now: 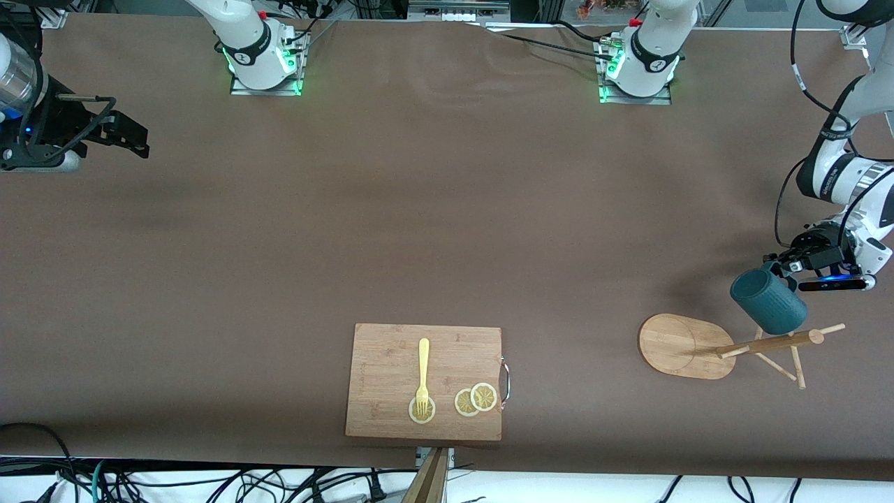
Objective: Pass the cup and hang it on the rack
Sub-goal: 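Hang the mug handle on a rack peg and open the left gripper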
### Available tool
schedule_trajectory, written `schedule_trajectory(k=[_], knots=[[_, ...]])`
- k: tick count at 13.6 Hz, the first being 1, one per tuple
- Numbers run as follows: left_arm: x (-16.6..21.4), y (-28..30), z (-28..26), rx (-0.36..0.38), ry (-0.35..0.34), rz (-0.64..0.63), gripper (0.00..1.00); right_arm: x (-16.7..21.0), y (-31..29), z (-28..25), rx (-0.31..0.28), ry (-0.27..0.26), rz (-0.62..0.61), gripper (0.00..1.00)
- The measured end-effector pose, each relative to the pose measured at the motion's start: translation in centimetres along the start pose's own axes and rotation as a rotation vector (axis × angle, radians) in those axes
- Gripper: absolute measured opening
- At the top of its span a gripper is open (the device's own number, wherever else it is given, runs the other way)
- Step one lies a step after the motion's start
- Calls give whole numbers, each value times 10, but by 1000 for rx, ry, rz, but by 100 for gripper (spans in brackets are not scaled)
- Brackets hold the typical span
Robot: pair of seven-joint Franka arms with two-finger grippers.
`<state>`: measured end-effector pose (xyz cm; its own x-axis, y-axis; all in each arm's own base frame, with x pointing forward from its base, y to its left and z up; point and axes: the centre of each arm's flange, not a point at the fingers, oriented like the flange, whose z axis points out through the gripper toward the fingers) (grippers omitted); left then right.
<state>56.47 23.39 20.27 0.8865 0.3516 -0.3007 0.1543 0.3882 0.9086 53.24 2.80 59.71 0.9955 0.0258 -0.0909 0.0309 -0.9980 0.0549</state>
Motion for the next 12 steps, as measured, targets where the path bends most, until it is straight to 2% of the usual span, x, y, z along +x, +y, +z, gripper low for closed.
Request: schedule_trajectory(k=[2,4,7,9,11,12], knots=[[1,-3,0,-13,3,2,21,0,0,0,0,0,0,100],[1,-5,0,-15,2,12,25,0,0,0,0,0,0,100],[1,-6,1,-23,-7,19,51,0,0,0,0,0,0,100],[0,-5,1,-24,-10,22,74,0,0,0,0,0,0,100],[-2,-6,0,2,-31,20,94,0,0,0,0,0,0,100],[-4,-7,-3,31,-51,17,100,0,0,0,0,0,0,100]])
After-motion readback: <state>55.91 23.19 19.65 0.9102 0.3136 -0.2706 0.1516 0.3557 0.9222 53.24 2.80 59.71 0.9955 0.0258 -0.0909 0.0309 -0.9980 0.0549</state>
